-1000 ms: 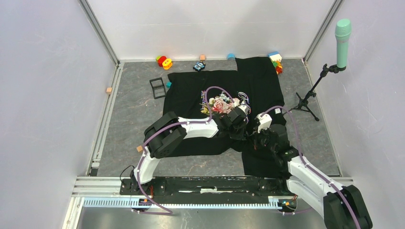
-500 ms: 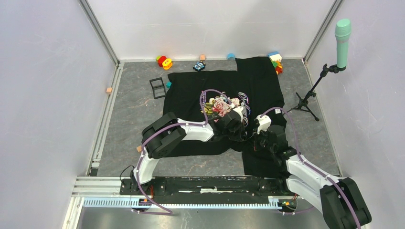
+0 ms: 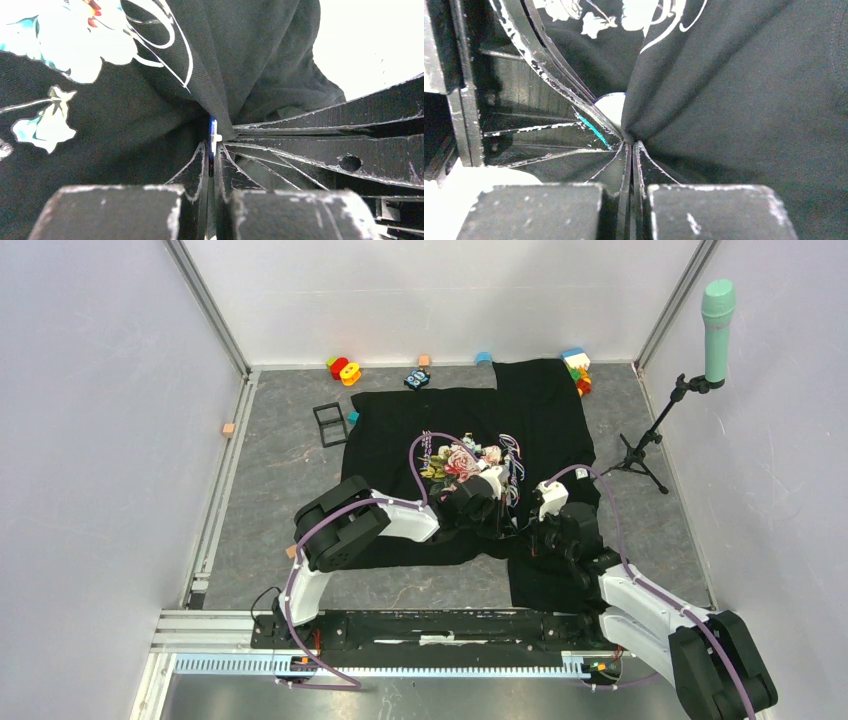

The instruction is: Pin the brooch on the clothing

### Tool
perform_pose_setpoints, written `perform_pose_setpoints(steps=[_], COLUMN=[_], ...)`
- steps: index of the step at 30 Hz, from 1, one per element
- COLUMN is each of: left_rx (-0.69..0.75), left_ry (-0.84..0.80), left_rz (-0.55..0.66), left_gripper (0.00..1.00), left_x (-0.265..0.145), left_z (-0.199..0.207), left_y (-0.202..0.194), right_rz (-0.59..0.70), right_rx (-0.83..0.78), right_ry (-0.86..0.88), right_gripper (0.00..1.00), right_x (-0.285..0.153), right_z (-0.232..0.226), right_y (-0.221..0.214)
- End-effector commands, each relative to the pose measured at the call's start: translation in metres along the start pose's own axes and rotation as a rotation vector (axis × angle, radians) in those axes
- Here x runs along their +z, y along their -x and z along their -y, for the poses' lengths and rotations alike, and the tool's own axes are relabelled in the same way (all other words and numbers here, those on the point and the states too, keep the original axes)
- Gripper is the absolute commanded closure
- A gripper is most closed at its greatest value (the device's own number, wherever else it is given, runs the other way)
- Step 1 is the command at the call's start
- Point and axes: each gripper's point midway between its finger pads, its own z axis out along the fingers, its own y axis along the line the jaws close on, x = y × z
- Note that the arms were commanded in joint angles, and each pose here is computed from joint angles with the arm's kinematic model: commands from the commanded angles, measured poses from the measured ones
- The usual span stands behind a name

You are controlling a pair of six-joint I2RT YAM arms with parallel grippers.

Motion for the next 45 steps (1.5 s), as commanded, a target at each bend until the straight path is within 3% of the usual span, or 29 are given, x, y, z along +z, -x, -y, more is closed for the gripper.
perform_pose_setpoints(steps=[1,20,36,41,45], left_rx=[0.041,0.147,0.166,0.171,0.173], left_ry=[-0.182,-0.364,-0.443,-0.493,-0.530], left_rz=[0.054,0.042,-0.106,-0.171,-0.196], left_gripper=[0.98,0.98,0.98,0.98,0.98], left_x=[-0.016,-0.035,-0.075,-0.092,-0.106], left_z=[0.048,0.056,0.015,0.013,0.015], left_y=[0.022,0.033,-0.004,-0.025,-0.037], right_rz=[-0.024,-0.046,0.100,0.199,0.239], right_rx=[0.015,0.008,-0.093,-0.144,-0.146], right_ry=[0.031,0.143,0.242,0.363,0.495], right_gripper=[1.00,1.00,0.54,0.39,0.35], right_x=[-0.001,-0.006,-0.043,-0.054,-0.054], right_z=[-0.006,-0.026,-0.053,-0.075,-0.094], right_y=[-0.010,-0.010,0.058,0.076,0.071])
